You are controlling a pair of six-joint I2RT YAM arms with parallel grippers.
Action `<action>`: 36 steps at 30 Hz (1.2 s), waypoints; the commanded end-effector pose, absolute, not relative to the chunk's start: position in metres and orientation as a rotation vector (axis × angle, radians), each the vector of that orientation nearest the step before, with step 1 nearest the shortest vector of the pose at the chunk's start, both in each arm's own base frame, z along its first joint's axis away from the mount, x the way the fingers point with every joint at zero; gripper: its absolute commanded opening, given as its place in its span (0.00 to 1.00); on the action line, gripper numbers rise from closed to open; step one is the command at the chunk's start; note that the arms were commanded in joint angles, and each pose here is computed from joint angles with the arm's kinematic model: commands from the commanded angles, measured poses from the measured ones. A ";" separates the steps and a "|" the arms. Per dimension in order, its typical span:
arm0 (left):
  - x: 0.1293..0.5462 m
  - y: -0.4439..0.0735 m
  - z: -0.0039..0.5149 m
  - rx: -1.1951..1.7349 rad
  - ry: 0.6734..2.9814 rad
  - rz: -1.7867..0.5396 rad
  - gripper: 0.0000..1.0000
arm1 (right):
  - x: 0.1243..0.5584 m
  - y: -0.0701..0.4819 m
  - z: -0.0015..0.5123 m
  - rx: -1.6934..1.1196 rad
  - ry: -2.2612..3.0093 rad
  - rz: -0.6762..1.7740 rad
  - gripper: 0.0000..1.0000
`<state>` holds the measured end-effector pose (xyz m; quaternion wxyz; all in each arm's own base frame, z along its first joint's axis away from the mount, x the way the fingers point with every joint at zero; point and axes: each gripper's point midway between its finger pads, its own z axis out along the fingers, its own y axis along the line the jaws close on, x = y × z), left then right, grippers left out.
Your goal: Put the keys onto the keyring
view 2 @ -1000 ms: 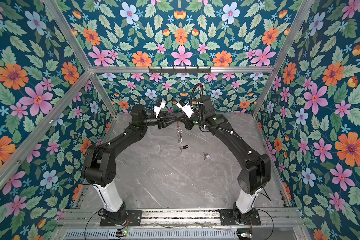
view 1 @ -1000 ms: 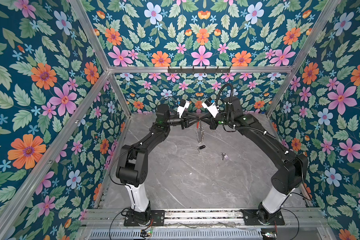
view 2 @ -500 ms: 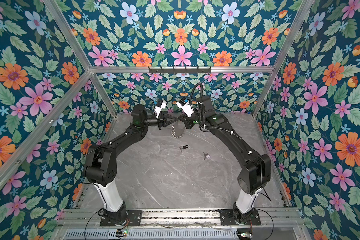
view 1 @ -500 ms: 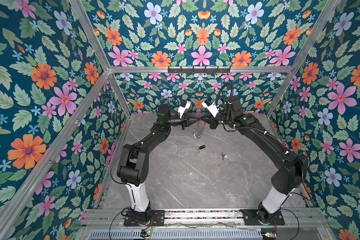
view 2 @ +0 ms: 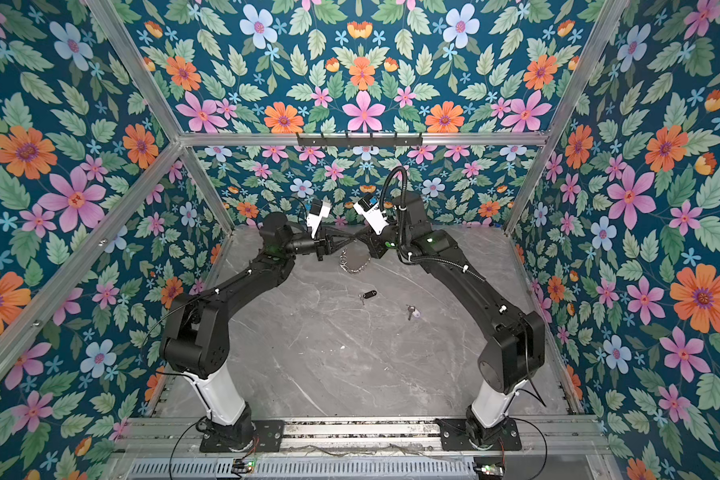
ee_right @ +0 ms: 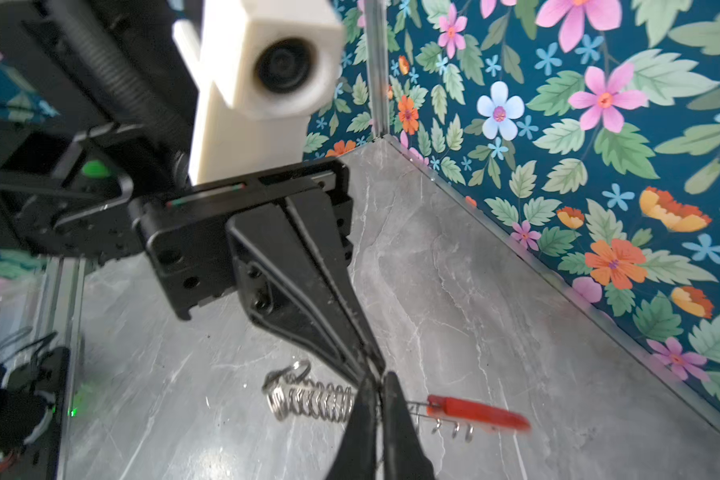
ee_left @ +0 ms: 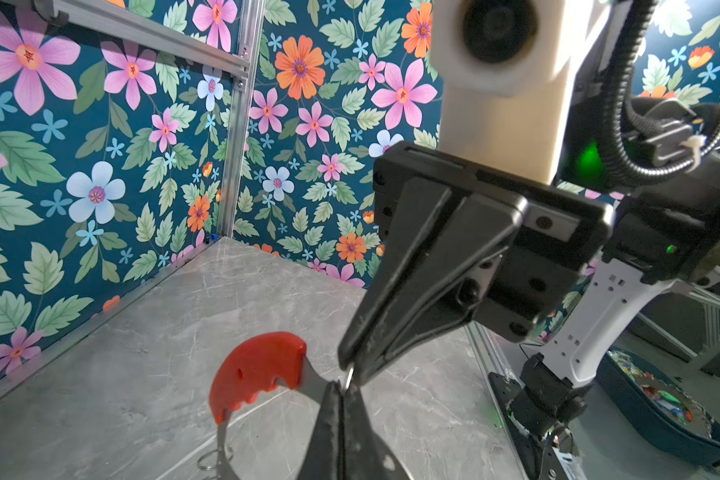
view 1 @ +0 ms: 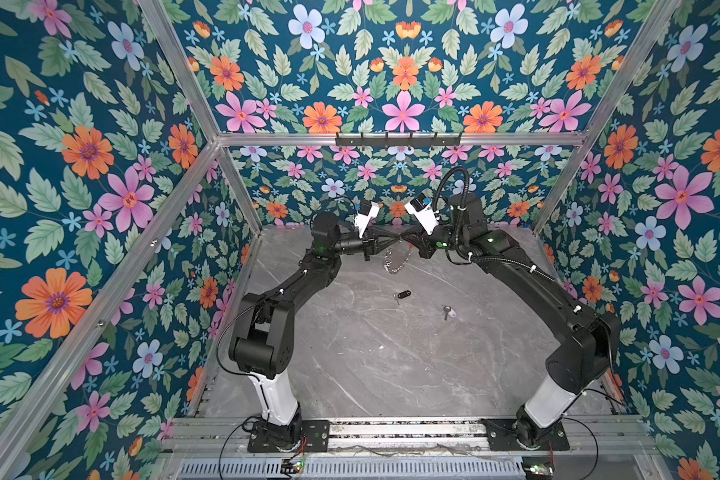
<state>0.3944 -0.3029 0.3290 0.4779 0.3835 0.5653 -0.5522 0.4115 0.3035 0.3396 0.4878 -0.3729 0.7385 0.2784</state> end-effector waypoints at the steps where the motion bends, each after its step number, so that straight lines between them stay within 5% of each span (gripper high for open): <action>1: 0.402 -0.296 0.353 0.818 1.301 -1.325 0.00 | 0.423 0.298 0.363 -0.760 1.750 0.675 0.31; 7: 0.395 -0.282 0.372 0.656 1.176 -1.423 0.00 | 0.429 0.282 0.375 -0.573 1.774 0.688 0.37; 13: 0.397 -0.276 0.375 0.578 1.148 -1.451 0.00 | 0.439 0.276 0.375 -0.430 1.824 0.821 0.32; 36: 0.414 -0.265 0.390 0.188 1.164 -1.379 0.00 | 0.434 0.322 0.361 -0.489 1.830 1.138 0.25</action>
